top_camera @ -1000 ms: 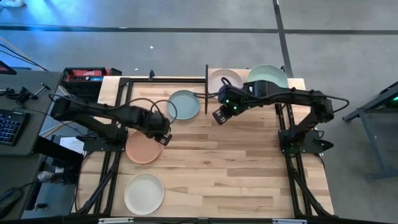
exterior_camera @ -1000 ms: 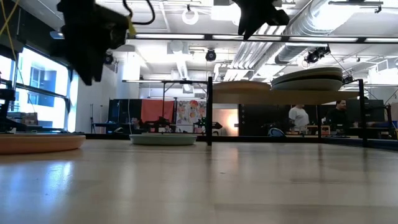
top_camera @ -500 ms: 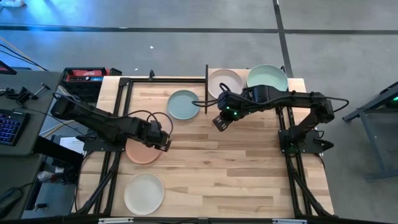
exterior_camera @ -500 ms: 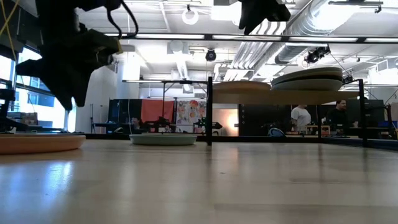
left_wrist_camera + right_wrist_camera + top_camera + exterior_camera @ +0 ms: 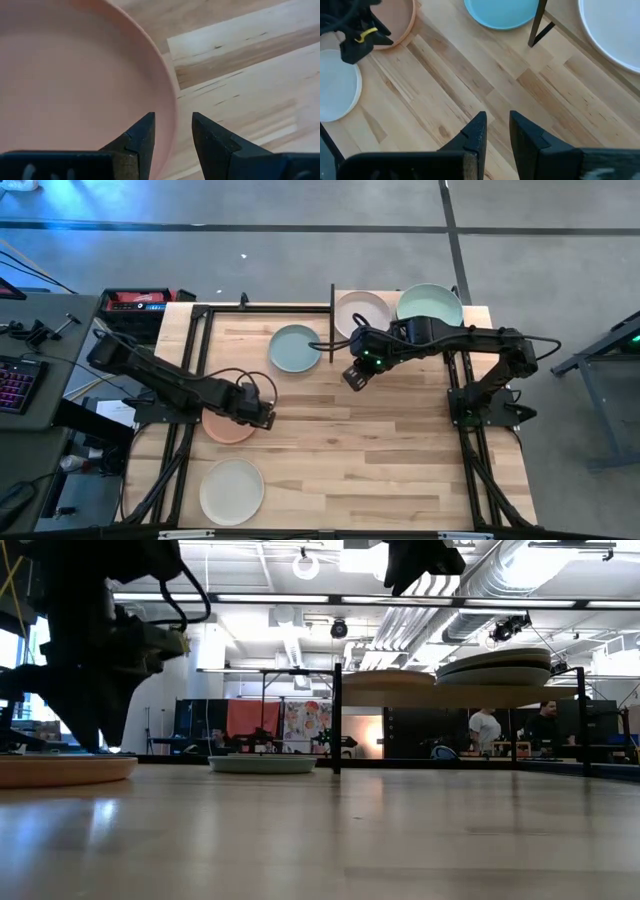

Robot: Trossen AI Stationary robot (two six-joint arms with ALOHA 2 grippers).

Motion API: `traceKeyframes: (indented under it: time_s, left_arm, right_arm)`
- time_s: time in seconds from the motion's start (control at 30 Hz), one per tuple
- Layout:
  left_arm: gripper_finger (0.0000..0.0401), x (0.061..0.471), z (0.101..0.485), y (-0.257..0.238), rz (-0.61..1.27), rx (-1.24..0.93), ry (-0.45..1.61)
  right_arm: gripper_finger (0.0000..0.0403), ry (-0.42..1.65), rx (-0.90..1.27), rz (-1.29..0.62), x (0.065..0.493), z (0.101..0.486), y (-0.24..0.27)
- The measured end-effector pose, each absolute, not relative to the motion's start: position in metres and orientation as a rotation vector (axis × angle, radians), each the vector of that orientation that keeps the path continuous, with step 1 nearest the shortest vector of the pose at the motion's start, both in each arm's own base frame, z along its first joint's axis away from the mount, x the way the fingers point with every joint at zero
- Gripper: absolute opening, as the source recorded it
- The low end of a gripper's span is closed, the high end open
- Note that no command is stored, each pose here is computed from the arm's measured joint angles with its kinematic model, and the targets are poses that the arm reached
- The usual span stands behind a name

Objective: Place and stack plates onto a shelf
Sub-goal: Stack the brown plate on the top of the white plate on the shelf

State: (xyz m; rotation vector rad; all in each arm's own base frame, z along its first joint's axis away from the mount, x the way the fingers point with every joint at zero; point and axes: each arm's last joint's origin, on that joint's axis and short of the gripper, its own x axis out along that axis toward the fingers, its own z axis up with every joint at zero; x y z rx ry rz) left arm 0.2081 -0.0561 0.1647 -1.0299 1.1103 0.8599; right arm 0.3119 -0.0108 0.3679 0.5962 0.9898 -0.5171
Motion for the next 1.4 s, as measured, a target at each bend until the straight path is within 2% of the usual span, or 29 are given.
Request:
traceKeyframes:
  time_s: [0.53, 0.63, 0.93, 1.13, 1.4]
  left_arm:
    - [0.0114, 0.219, 0.139, -0.061, 0.904, -0.989, 1.18]
    - [0.0097, 0.22, 0.138, -0.061, 0.88, -0.976, 1.194]
    - [0.0011, 0.221, 0.14, -0.063, 0.793, -0.93, 1.245]
    - [0.0005, 0.23, 0.151, -0.067, 0.651, -0.835, 1.28]
    - [0.0001, 0.244, 0.196, -0.079, 0.443, -0.6, 1.378]
  right_arm:
    - [0.0062, 0.99, 0.597, -0.516, 0.312, 0.368, -0.011]
    - [0.0062, 0.989, 0.597, -0.516, 0.312, 0.368, -0.011]
    - [0.0062, 0.983, 0.592, -0.524, 0.312, 0.368, -0.011]
    - [0.0061, 0.981, 0.619, -0.529, 0.312, 0.368, -0.012]
    - [0.0062, 0.968, 0.666, -0.528, 0.314, 0.369, -0.011]
